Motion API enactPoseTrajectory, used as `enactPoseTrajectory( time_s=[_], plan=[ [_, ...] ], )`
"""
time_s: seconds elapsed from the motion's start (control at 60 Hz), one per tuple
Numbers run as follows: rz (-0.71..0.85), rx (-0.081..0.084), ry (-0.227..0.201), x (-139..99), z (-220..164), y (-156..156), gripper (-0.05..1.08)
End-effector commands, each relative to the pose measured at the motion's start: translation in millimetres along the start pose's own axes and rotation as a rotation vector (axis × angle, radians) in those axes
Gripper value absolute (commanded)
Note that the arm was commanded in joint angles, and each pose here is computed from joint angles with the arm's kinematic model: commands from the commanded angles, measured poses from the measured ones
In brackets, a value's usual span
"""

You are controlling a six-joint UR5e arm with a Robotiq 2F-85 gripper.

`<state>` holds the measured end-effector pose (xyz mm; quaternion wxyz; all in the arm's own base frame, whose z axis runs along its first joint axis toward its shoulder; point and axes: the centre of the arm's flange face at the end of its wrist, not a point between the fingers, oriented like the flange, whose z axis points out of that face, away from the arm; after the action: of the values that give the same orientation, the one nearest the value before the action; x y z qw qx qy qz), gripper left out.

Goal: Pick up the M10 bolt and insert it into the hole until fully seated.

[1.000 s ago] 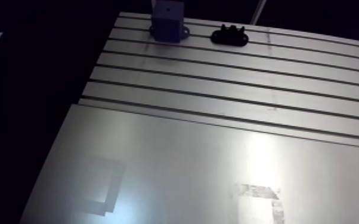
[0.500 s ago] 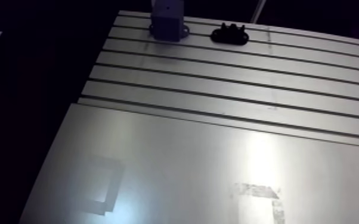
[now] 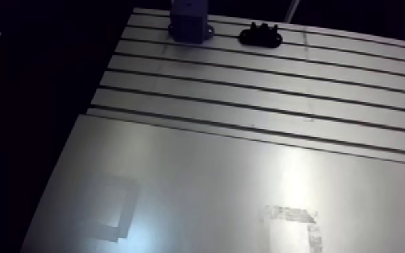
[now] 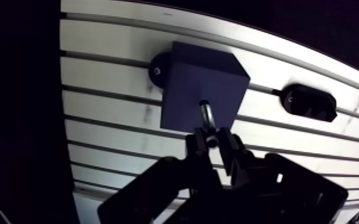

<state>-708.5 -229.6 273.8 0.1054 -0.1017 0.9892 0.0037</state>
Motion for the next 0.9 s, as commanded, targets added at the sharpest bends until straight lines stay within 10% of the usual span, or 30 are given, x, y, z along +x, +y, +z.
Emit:
enactPoseTrajectory(
  time_s=[0.017,0.9],
  plan=[
    [0.0,-0.001,-0.001,1.0,2.1,0.2,1.06],
    [0.0,-0.002,-0.02,0.5,12.0,0.3,1.06]
  ],
)
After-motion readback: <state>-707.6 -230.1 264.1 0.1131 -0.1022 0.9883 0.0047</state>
